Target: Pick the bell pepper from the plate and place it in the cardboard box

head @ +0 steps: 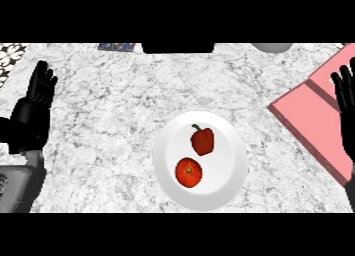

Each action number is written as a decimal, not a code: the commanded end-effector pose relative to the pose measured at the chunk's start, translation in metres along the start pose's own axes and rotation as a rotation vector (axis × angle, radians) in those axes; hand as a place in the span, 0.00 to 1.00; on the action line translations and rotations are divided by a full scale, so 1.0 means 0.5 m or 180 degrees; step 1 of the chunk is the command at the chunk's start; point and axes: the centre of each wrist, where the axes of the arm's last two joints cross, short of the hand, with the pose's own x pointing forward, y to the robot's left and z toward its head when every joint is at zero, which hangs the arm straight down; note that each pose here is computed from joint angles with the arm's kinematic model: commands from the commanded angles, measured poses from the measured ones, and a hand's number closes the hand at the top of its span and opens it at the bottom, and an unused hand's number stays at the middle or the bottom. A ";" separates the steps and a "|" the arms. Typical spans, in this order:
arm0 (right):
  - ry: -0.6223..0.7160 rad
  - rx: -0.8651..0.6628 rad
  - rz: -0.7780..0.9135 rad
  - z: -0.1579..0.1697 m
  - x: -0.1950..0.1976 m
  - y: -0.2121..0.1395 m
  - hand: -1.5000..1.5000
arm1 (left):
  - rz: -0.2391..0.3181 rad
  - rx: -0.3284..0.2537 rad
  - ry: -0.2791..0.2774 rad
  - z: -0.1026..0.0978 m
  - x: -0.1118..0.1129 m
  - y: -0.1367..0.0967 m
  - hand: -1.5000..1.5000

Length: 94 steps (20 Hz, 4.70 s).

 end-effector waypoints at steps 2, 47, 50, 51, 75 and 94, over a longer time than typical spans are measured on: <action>0.0196 0.0480 0.0001 -0.003 -0.004 0.056 0.00 | 0.0153 -0.0116 0.0193 0.026 0.005 0.014 0.50; 0.1569 0.2713 0.3709 -0.042 0.136 0.429 0.00 | 0.0607 -0.0460 0.1018 0.078 0.007 0.066 0.50; 0.1621 0.2691 0.3717 -0.051 0.135 0.403 0.00 | 0.0625 -0.0458 0.1069 0.091 -0.035 0.081 0.50; 0.1655 0.2716 0.3765 -0.029 0.122 0.432 0.00 | 0.0566 -0.0455 0.1014 0.099 -0.028 0.056 0.50; 0.1534 0.2797 0.3955 -0.018 0.075 0.472 0.00 | 0.0636 -0.0483 0.1051 0.090 -0.028 0.045 0.50; 0.1751 0.2864 0.4119 -0.002 -0.017 0.486 0.00 | 0.0622 -0.0440 0.0992 0.143 -0.047 0.067 0.50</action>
